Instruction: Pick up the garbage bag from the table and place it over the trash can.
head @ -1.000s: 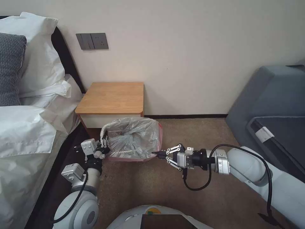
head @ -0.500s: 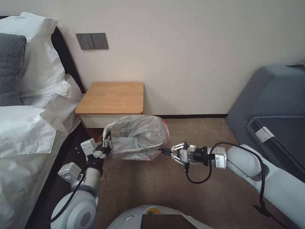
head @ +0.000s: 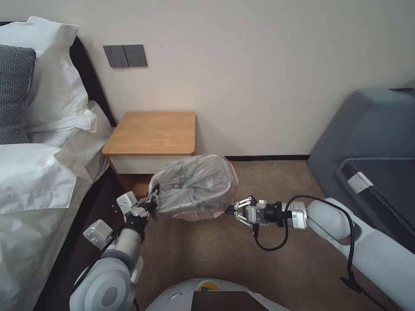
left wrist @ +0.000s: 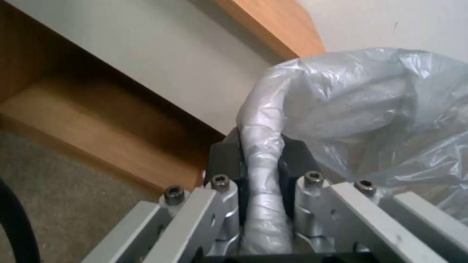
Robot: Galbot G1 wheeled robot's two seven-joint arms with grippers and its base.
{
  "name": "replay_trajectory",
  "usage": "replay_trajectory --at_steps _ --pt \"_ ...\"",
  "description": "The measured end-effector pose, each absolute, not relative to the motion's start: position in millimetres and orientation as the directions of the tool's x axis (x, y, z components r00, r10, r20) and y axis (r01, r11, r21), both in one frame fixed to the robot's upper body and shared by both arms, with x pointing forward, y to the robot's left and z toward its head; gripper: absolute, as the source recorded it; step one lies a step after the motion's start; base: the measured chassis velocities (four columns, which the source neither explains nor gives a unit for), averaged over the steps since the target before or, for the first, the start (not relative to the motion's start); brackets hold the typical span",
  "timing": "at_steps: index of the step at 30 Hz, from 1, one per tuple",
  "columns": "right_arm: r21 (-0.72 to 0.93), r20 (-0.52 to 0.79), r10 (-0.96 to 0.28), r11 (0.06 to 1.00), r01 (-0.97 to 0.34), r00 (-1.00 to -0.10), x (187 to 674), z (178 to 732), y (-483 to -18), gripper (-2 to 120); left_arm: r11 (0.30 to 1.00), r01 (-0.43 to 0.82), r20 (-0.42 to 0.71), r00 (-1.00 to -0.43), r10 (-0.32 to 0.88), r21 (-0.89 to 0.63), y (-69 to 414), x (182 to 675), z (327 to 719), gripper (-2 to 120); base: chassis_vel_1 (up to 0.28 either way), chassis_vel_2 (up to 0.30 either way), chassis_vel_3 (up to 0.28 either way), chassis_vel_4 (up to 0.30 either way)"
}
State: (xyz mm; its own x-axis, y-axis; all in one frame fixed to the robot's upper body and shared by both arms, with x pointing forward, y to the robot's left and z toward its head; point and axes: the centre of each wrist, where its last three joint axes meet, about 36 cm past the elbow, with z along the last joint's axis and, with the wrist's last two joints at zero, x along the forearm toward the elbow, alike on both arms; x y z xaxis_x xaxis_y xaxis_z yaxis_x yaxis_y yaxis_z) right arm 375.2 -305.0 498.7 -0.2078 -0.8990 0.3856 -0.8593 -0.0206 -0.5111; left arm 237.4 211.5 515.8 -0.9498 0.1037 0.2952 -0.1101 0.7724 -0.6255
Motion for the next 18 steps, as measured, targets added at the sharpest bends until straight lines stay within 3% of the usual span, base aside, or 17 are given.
replay_trajectory --at_steps 2,5,8,11,12,14,16,17,18 --pt "-0.506 0.387 -0.903 -0.038 -0.862 -0.188 375 500 -305 -2 0.773 -0.109 0.294 -0.95 0.103 -0.625 212 238 516 9 0.0 0.0 0.0 0.0" --pt "-0.477 0.371 -0.92 -0.069 -0.876 -0.13 373 503 -304 6 0.775 -0.109 0.288 -0.953 0.097 -0.622 213 239 517 9 0.0 0.0 0.0 0.0" --pt "-0.331 0.251 -0.968 -0.096 -0.939 0.011 362 515 -299 23 0.78 -0.099 0.276 -0.956 0.097 -0.618 216 240 518 9 0.0 0.0 0.0 0.0" --pt "-0.255 0.173 -0.984 -0.076 -0.964 0.032 357 520 -295 30 0.779 -0.086 0.267 -0.958 0.107 -0.621 218 241 516 9 0.0 0.0 0.0 0.0" --pt "-0.191 0.087 -0.996 -0.023 -0.981 0.007 355 522 -292 37 0.779 -0.077 0.264 -0.957 0.117 -0.622 220 243 512 9 0.0 0.0 0.0 0.0" --pt "-0.156 0.038 -0.999 0.019 -0.988 -0.025 354 523 -290 41 0.778 -0.072 0.262 -0.957 0.121 -0.624 221 244 510 9 0.0 0.0 0.0 0.0" --pt "-0.011 -0.141 -0.973 0.185 -0.983 -0.182 347 522 -278 51 0.771 -0.055 0.246 -0.96 0.134 -0.635 225 249 503 9 0.0 0.0 0.0 0.0" --pt "-0.011 -0.141 -0.973 0.185 -0.983 -0.182 347 522 -278 51 0.771 -0.055 0.246 -0.96 0.134 -0.635 225 249 503 9 0.0 0.0 0.0 0.0" --pt "0.062 -0.203 -0.942 0.261 -0.963 -0.268 341 523 -269 58 0.766 -0.049 0.239 -0.961 0.139 -0.641 226 250 499 9 0.0 0.0 0.0 0.0"
